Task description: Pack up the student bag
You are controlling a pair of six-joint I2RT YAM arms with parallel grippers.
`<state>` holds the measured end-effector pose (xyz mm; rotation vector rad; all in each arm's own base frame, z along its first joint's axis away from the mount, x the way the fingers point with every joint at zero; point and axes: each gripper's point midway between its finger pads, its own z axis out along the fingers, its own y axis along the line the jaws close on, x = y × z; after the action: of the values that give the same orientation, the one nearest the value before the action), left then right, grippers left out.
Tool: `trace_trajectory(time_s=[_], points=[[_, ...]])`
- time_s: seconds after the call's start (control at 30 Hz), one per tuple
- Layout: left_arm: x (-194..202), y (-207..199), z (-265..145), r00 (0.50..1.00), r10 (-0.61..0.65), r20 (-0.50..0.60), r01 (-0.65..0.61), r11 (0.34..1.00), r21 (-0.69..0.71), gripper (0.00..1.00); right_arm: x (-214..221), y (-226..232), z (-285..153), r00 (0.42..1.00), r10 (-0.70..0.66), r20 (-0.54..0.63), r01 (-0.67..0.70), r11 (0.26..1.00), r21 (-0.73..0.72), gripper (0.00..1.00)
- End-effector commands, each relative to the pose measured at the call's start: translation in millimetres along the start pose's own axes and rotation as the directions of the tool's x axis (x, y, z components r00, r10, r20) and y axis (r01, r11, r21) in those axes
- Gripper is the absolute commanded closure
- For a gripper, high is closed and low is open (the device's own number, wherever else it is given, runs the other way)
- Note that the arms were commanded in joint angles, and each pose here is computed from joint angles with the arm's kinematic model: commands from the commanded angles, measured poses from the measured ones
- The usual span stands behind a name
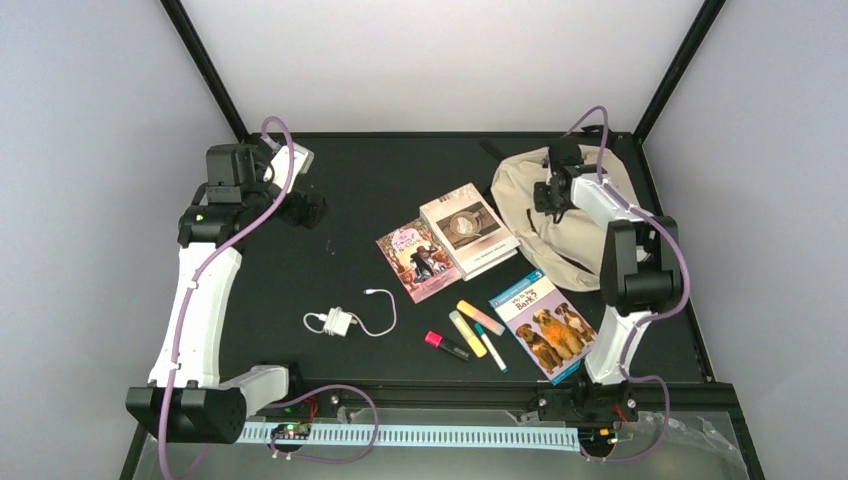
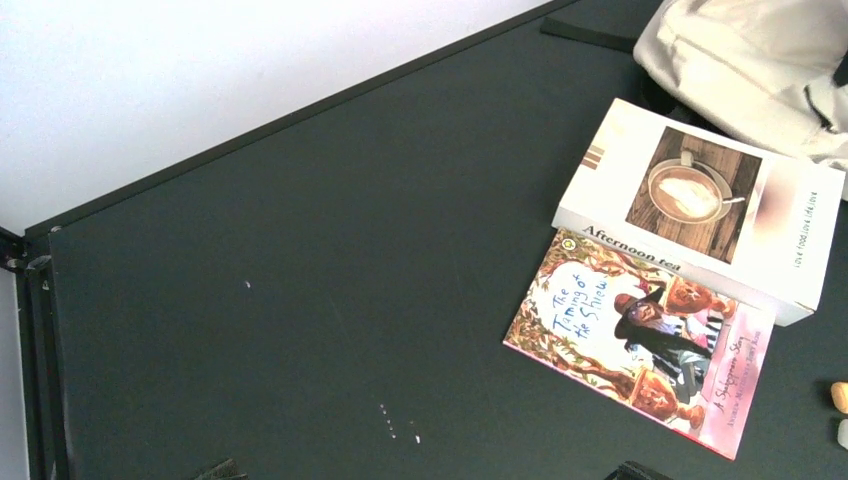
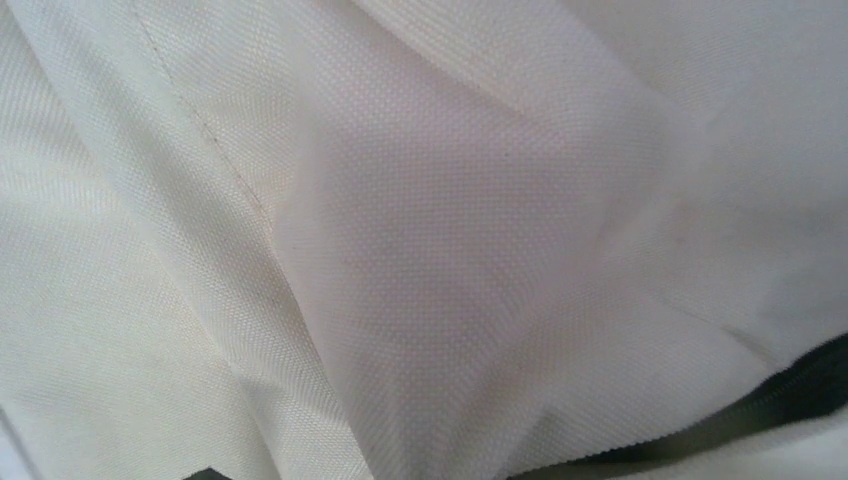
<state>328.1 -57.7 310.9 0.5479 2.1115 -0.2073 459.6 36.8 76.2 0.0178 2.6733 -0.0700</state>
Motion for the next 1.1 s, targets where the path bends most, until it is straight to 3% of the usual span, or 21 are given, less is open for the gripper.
trace_trajectory(time_s=[0.0,0.17,0.3,0.4,0.5,0.7,0.9,0.97,1.07], points=[[-0.8,-2.5,-9.3,1.0,-0.006,0.005,0.006,1.0,-0.013,0.01,-60.1,-1.7,-90.4,0.968,-0.006,0.252,0.015,0.999,-0.032,0.99],[0.9,-4.1,-11.2,1.0,-0.004,0.007,0.004,1.0,-0.013,0.01,-84.3,17.7,-162.6,0.909,-0.021,0.416,0.081,0.988,-0.128,0.99],[2.3,-6.0,-13.3,1.0,0.0,0.009,0.0,1.0,-0.01,0.01,-80.9,63.0,-204.3,0.863,-0.085,0.498,0.223,0.948,-0.225,0.99],[5.5,-8.6,-12.9,1.0,-0.003,0.002,0.003,1.0,0.002,0.01,-69.2,118.4,-227.4,0.821,-0.153,0.55,0.37,0.876,-0.308,0.99],[7.1,-11.5,-12.4,1.0,-0.007,-0.003,0.007,1.0,0.02,0.01,-44.9,183.5,-244.5,0.779,-0.24,0.58,0.525,0.755,-0.393,0.99],[10.1,-13.9,-14.0,1.0,0.006,-0.01,-0.006,1.0,0.027,0.01,25.9,281.3,-249.4,0.677,-0.419,0.605,0.727,0.504,-0.465,0.99],[30.4,-26.7,0.6,0.998,0.011,-0.058,-0.004,0.993,0.114,0.01,84.3,314.8,-206.9,0.643,-0.555,0.528,0.763,0.409,-0.5,0.99],[36.2,-32.2,4.9,0.997,0.017,-0.074,-0.006,0.988,0.151,0.01,93.4,314.8,-197.7,0.647,-0.578,0.497,0.757,0.409,-0.51,0.88],[42.4,-37.7,11.1,0.996,0.021,-0.086,-0.005,0.982,0.19,0.01,100.2,309.4,-192.7,0.66,-0.578,0.479,0.745,0.425,-0.514,0.54]])
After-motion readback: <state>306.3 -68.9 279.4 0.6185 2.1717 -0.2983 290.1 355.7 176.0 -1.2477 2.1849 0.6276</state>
